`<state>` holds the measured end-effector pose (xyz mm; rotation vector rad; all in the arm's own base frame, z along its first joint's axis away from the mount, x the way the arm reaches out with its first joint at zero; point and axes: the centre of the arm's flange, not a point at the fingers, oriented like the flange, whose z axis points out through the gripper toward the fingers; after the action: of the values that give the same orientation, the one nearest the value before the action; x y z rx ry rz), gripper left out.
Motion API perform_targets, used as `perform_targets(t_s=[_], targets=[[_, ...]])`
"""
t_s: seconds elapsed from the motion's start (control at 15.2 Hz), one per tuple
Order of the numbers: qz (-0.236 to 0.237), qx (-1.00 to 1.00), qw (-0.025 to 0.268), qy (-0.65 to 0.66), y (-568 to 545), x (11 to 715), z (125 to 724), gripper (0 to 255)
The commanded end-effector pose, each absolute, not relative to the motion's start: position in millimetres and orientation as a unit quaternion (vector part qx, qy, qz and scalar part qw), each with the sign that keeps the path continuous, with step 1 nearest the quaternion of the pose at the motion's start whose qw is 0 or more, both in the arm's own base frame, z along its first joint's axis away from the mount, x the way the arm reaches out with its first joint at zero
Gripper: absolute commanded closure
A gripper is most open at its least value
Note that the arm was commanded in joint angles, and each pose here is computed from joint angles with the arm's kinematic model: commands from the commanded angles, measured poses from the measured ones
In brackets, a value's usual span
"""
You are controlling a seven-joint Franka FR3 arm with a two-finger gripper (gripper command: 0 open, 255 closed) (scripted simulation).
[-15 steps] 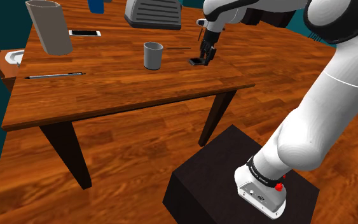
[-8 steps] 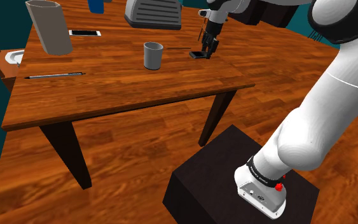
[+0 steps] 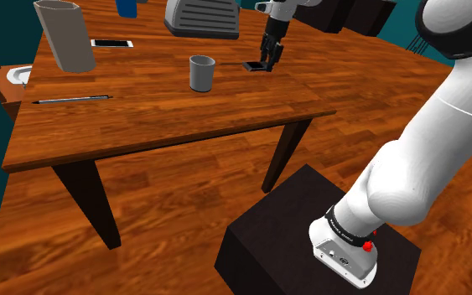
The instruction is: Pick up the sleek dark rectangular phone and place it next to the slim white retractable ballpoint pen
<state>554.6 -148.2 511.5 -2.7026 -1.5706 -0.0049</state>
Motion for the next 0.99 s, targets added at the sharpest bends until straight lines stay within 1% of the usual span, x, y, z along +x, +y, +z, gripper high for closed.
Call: perform_targets(t_s=[0.0, 0.92], targets=[[-0.002, -0.865, 0.008, -0.502, -123.6, 557.1, 509.0, 255], [-0.002, -0.865, 0.008, -0.502, 59.8, 580.0, 510.1, 255]])
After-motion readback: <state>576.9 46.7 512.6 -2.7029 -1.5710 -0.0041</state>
